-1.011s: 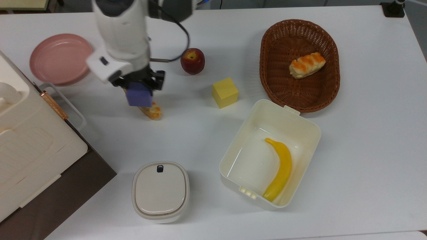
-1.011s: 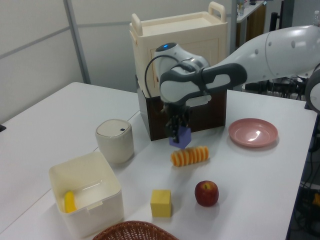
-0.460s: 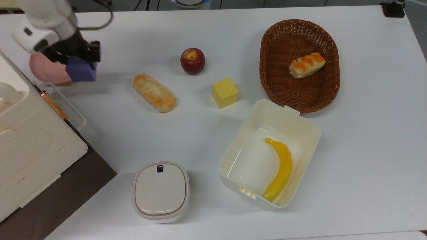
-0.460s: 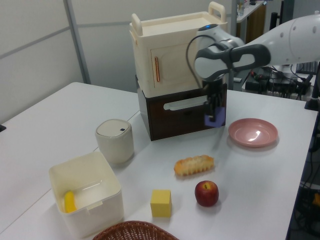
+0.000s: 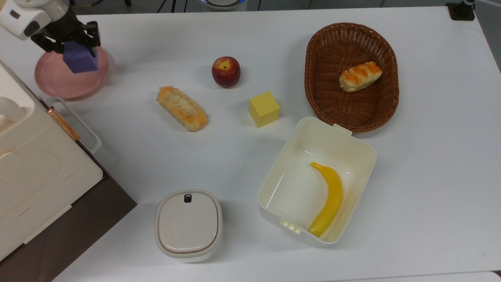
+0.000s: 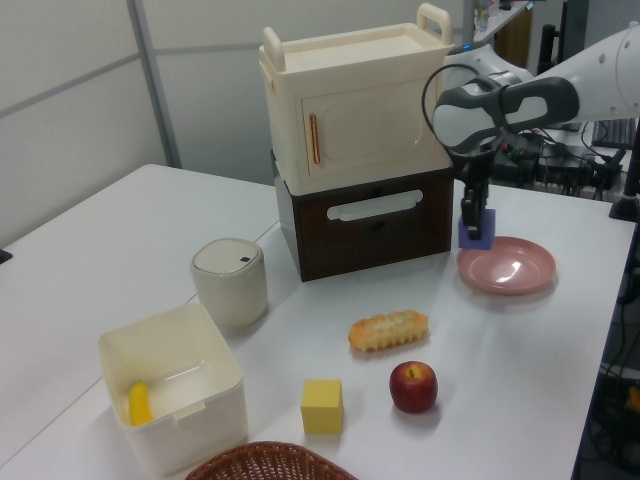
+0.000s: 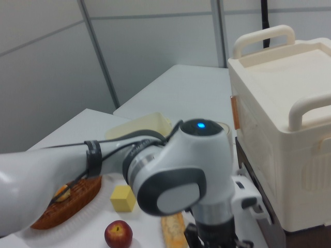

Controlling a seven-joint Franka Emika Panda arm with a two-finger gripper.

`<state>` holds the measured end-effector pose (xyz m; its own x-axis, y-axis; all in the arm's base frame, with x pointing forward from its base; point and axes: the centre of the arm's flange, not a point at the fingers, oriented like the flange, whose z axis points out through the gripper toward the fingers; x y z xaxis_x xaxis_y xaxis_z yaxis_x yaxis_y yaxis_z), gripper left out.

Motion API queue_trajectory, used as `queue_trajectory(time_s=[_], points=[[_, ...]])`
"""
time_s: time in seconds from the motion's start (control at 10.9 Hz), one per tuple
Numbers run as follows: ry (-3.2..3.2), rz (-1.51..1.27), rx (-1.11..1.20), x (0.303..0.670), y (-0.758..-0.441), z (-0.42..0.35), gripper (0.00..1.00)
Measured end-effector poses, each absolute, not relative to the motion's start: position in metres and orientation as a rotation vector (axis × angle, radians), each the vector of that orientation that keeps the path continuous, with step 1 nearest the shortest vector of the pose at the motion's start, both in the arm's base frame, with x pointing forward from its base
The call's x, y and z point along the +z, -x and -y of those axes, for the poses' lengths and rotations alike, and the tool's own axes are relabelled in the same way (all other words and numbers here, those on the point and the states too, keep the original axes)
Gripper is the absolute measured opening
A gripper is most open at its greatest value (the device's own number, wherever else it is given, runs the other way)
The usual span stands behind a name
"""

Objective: Put the purple cube on a plate
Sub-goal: 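Lower the purple cube onto the pink plate and open the gripper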

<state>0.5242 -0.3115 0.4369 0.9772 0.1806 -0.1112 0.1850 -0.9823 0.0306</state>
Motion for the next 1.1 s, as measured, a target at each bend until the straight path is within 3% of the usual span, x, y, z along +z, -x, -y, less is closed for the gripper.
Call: queue_trajectory(time_s=[0.37, 0.64, 0.83, 1.01, 1.1], points=[[-3.072, -0.248, -0.114, 0.418, -0.484, 0.375, 0.59], [-3.076, -0.257, -0.117, 0.388, -0.489, 0.380, 0.59], [-3.089, -0.263, -0.139, 0.368, -0.492, 0.381, 0.65], [-3.091, -0.264, -0.144, 0.362, -0.493, 0.382, 0.94], [-3.089, -0.263, -0.138, 0.365, -0.494, 0.382, 1.00]])
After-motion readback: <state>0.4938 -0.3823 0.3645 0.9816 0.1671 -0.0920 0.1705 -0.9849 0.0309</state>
